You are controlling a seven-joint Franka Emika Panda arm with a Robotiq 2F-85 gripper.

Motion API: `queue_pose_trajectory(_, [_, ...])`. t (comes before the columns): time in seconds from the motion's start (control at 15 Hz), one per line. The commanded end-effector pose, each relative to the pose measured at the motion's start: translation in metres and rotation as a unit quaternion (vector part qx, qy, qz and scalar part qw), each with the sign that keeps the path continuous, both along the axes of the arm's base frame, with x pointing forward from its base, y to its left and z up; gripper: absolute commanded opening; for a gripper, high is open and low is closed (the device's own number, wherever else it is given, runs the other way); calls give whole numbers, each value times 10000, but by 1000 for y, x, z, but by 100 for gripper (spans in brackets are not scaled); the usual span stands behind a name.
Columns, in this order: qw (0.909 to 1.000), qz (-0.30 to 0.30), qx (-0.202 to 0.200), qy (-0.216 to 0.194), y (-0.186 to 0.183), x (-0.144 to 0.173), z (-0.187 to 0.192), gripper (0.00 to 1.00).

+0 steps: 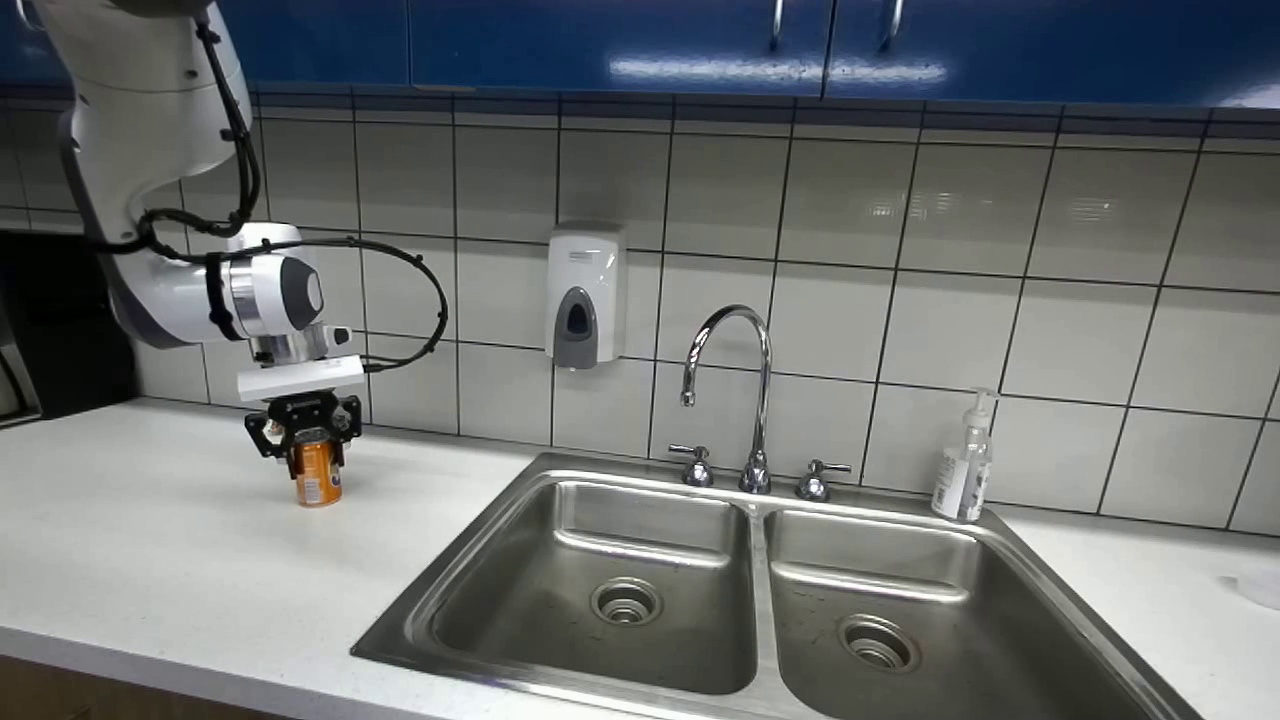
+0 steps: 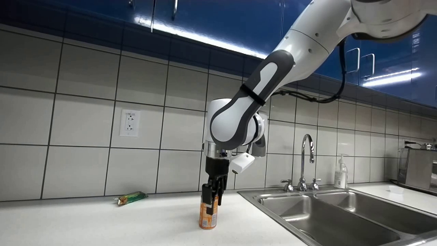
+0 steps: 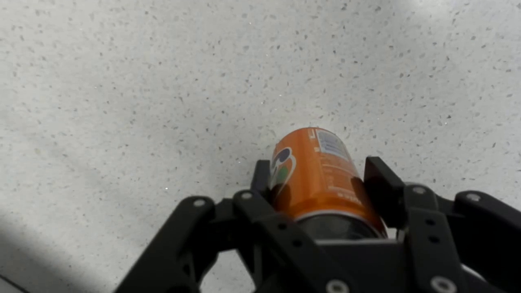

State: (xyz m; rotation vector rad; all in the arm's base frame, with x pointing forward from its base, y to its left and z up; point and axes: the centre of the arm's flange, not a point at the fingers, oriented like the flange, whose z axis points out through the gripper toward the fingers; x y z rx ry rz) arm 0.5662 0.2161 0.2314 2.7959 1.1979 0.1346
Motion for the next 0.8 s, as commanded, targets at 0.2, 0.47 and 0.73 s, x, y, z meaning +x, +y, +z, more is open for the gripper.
queue_pose_trajectory(0.2, [9998,185,10,-77,-2,4,11,36])
queue_pose_trajectory(0.47, [9996,216,77,-183,-3,-2,24,36])
queue_pose_trajectory(0.73, [9990,191,146,-375,-5,-7,43,36])
